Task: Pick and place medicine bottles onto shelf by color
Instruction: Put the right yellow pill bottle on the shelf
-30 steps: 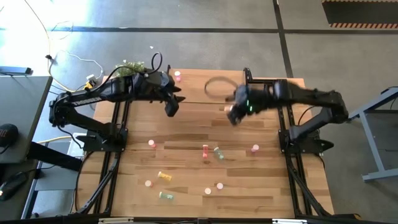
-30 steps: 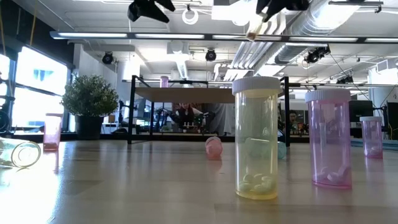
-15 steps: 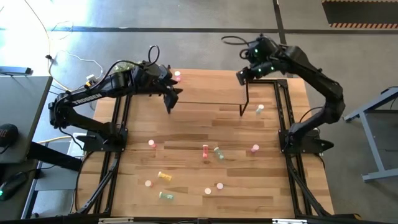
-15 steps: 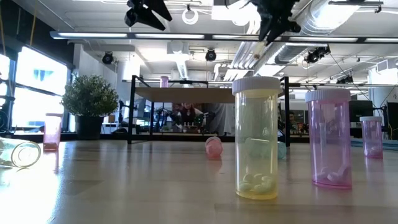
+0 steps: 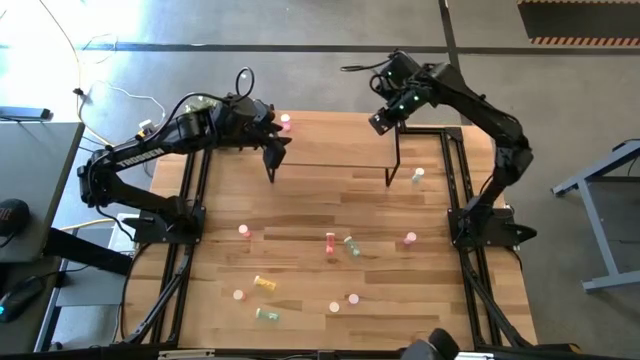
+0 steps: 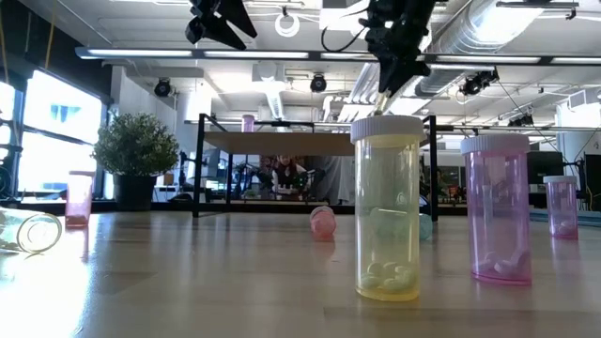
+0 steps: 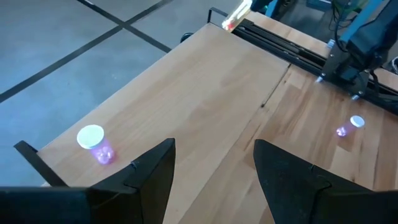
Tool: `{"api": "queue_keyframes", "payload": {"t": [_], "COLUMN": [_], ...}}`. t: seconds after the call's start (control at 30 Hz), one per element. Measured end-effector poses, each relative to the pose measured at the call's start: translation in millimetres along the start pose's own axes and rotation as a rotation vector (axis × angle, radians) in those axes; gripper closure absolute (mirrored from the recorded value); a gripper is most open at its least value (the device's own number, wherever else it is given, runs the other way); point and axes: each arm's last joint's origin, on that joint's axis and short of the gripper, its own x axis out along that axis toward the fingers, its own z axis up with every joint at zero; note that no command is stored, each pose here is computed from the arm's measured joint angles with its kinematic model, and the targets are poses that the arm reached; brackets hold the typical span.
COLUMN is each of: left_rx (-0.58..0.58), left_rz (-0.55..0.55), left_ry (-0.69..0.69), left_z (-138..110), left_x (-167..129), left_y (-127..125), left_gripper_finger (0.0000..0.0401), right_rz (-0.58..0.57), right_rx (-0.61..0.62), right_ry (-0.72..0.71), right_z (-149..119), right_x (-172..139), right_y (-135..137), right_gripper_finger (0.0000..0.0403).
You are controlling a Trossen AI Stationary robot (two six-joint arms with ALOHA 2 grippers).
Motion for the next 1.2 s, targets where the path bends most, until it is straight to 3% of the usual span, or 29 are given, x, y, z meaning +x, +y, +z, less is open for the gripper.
{"api": "queue_keyframes", "payload": {"t": [0.37,1.2], "left_rx": [-0.009,-0.006], "left_rz": [0.010,0.014], "left_ry": [-0.001,-0.002], "left_z": [0.6,0.6], "left_x": [0.3,0.5], "left_y": [2.9,3.0], "left_gripper_finger": [0.0192,0.0192], "right_rz": [-0.041,-0.038], "right_rx": [-0.068,-0.081], "right_ry": [0.242,0.309], "right_z": [16.3,24.2], "right_x": [25.0,58.2], "right_y": [-0.9,-5.4], "right_gripper_finger": [0.0299,0.0299]}}
